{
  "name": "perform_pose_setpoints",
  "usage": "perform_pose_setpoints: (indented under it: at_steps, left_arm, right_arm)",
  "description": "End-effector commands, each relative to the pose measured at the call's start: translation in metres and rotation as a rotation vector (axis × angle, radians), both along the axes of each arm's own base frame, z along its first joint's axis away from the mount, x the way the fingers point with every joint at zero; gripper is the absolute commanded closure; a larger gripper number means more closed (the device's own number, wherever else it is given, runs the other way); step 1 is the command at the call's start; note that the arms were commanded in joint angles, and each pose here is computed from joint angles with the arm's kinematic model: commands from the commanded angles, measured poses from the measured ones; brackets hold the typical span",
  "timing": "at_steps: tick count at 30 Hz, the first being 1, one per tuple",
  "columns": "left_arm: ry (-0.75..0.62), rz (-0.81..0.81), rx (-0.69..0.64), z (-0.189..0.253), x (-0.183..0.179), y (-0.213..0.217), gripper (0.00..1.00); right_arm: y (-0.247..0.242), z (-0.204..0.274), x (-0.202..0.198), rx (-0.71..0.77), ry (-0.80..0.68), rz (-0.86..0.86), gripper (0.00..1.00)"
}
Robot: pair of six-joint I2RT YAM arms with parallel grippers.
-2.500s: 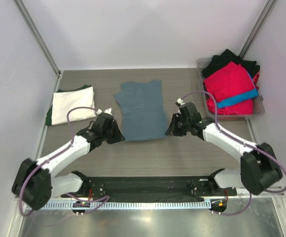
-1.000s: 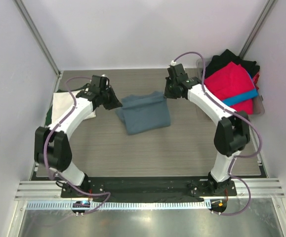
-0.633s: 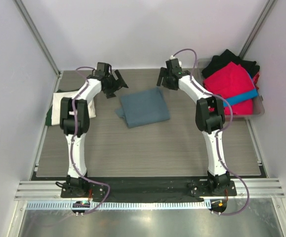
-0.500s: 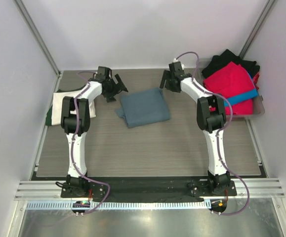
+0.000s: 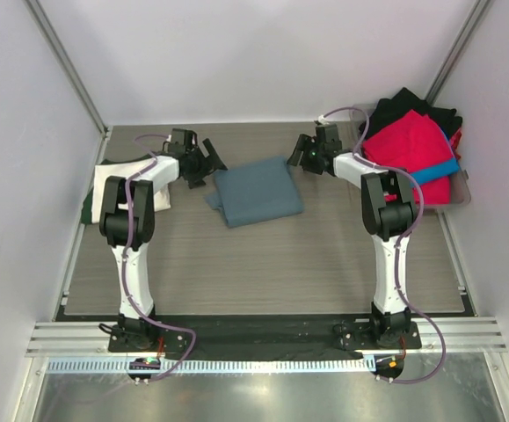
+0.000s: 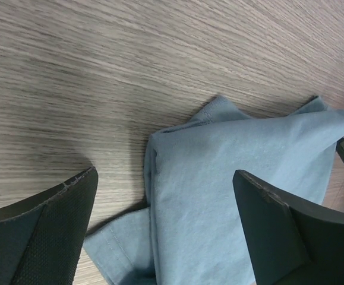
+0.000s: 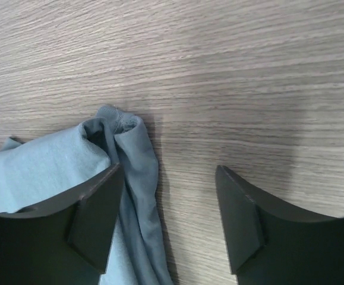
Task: Fold and stack the t-shirts
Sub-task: Fold the tshirt
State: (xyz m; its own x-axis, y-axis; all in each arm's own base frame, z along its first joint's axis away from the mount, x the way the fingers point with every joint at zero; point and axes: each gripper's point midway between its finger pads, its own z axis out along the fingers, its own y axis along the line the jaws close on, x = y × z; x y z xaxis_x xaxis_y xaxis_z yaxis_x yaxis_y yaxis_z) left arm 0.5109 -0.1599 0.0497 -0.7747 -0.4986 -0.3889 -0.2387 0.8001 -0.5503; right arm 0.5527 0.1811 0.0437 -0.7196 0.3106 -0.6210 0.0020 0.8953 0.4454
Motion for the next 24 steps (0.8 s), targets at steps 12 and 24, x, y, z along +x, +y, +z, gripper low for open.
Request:
perform_pose_setpoints:
  at_steps: [12,24]
  left_arm:
    - [-0.069,-0.064,-0.041,0.013,-0.002,-0.013,0.35]
    - [-0.045,-0.101,-0.016,-0.002,0.009,-0.039,0.51]
  right_arm:
    - [0.043,0.047,0.001,0.242,-0.123,0.167,0.39]
    - [0.043,0.0,-0.01,0.129,0.026,0.121,0.42]
